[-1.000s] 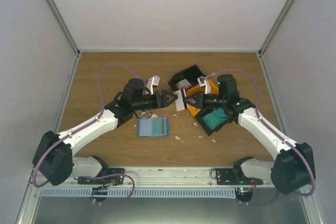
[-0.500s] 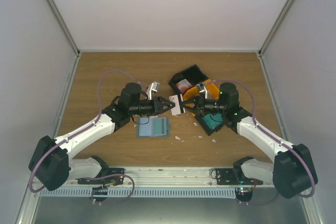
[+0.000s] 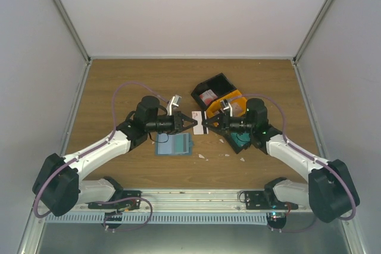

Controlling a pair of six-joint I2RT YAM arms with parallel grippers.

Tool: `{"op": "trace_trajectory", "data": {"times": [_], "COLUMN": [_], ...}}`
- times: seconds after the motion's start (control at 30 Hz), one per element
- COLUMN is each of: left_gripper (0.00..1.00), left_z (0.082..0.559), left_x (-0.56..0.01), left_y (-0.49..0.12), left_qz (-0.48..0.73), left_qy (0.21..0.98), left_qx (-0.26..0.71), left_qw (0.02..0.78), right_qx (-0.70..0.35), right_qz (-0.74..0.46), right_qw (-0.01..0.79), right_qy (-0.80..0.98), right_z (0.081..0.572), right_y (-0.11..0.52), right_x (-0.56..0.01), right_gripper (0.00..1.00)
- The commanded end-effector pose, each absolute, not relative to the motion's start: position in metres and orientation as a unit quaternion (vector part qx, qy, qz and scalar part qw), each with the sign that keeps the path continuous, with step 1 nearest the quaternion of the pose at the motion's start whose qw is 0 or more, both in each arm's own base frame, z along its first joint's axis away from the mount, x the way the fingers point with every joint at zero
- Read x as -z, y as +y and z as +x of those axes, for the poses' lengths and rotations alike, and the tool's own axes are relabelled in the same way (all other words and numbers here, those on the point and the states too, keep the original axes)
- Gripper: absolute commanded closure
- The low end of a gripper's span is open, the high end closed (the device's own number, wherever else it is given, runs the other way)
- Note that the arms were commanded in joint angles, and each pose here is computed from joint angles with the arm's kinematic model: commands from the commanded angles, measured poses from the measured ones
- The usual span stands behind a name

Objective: Put the credit cards into the card holder
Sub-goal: Pick up the credit card from the storage box, then insert the credit card into the card holder.

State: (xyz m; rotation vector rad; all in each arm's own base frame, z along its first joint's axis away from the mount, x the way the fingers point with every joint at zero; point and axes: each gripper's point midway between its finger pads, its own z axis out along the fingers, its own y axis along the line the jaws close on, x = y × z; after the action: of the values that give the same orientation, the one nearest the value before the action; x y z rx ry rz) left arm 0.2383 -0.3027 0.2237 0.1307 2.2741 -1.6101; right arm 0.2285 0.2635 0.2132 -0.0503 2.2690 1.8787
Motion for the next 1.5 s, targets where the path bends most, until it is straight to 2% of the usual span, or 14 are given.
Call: {"op": "trace_trajectory", "data": {"times": [0.0,0.1,0.23,0.33,0.47,0.7,0.87,1.13,1.47], "left_gripper": [1.0,1.0,0.76,0.57,0.46,0.48,0.53,0.54,0.69], "left_z": [0.239,0.239,0.249,0.26,0.266,0.263,0.264,0.256,0.245], "left_x": [-0.223,-0.218,-0.197,-0.161,-0.115,-0.077,-0.063,-0.041,-0.017], "left_y": [-0.3,-0.297,-0.282,-0.251,-0.202,-0.165,-0.15,-0.14,-0.139], "left_qz": [0.049,0.047,0.024,-0.014,-0.059,-0.086,-0.105,-0.105,-0.106], "left_qy": [0.796,0.799,0.83,0.879,0.918,0.932,0.933,0.941,0.949], "left_qx": [0.576,0.572,0.523,0.424,0.315,0.274,0.264,0.253,0.251], "left_qw": [0.179,0.176,0.194,0.22,0.233,0.222,0.223,0.2,0.161], "right_qx": [-0.64,-0.638,-0.616,-0.578,-0.498,-0.444,-0.448,-0.466,-0.472], "right_qz": [-0.074,-0.086,-0.088,-0.068,-0.032,-0.007,0.008,0.021,0.032], "right_qw": [0.131,0.145,0.159,0.164,0.18,0.153,0.128,0.091,0.062], "right_qy": [0.754,0.751,0.766,0.796,0.847,0.883,0.885,0.88,0.879], "right_z": [0.222,0.222,0.227,0.235,0.251,0.252,0.252,0.242,0.234], "right_y": [0.268,0.267,0.268,0.27,0.28,0.326,0.352,0.373,0.38], "right_x": [-0.221,-0.223,-0.214,-0.192,-0.157,-0.099,-0.074,-0.051,-0.033], "right_gripper": [0.88,0.99,0.99,1.0,1.0,1.0,1.0,1.0,0.99]}}
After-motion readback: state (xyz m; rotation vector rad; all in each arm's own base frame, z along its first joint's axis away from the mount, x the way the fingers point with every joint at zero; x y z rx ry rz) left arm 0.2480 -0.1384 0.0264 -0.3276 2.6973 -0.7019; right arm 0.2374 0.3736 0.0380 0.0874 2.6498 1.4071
